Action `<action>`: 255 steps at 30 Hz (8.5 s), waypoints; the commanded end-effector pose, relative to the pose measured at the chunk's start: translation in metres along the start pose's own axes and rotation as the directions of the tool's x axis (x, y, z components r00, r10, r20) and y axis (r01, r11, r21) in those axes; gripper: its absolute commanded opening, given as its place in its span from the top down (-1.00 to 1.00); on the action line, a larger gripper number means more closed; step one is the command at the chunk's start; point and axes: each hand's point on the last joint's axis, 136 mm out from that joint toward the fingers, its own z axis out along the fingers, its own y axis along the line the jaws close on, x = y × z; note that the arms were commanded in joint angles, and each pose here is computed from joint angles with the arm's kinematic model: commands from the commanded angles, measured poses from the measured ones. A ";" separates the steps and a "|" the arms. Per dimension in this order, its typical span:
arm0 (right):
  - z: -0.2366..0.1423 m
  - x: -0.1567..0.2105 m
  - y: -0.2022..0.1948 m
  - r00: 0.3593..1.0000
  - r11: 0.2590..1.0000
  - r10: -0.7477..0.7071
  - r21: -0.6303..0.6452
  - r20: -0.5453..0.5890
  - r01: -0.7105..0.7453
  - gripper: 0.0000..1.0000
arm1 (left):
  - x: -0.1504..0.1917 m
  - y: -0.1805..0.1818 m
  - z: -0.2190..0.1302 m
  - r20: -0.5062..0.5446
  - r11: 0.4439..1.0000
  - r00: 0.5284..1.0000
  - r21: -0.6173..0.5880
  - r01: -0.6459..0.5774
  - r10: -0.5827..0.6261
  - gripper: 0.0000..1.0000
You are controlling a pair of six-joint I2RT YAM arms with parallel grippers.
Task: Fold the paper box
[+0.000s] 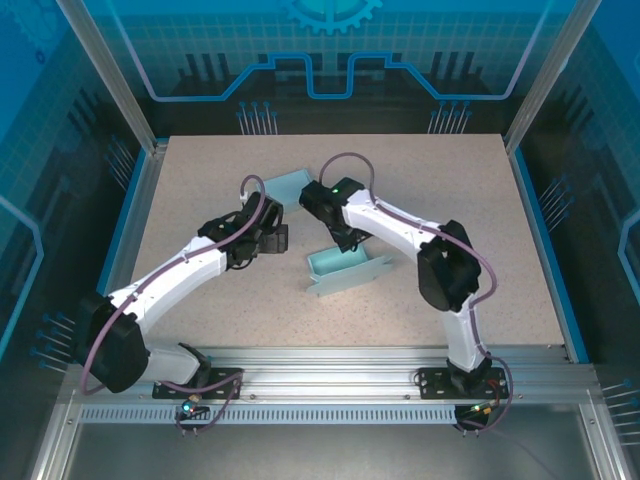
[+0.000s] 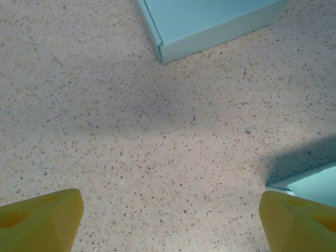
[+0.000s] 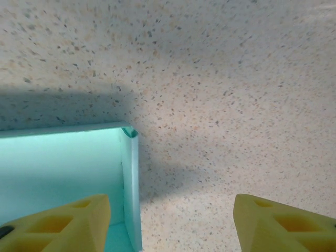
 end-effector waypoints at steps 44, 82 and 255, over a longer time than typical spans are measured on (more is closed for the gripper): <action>0.021 0.147 0.008 0.849 0.736 0.528 -0.491 -0.015 -0.467 -1.00 | 0.031 -0.051 0.137 -0.211 0.992 0.969 0.003 -0.129 0.127 -0.50; 0.058 0.071 -0.139 0.774 0.731 0.633 -0.308 -0.027 -0.608 -1.00 | 0.073 -0.106 0.021 -0.058 0.955 0.998 0.297 0.003 0.015 -0.55; 0.025 0.047 -0.117 0.739 0.734 0.581 -0.611 0.340 -0.296 -0.81 | 0.002 -0.139 0.012 0.503 0.424 0.800 0.679 -0.600 0.327 1.00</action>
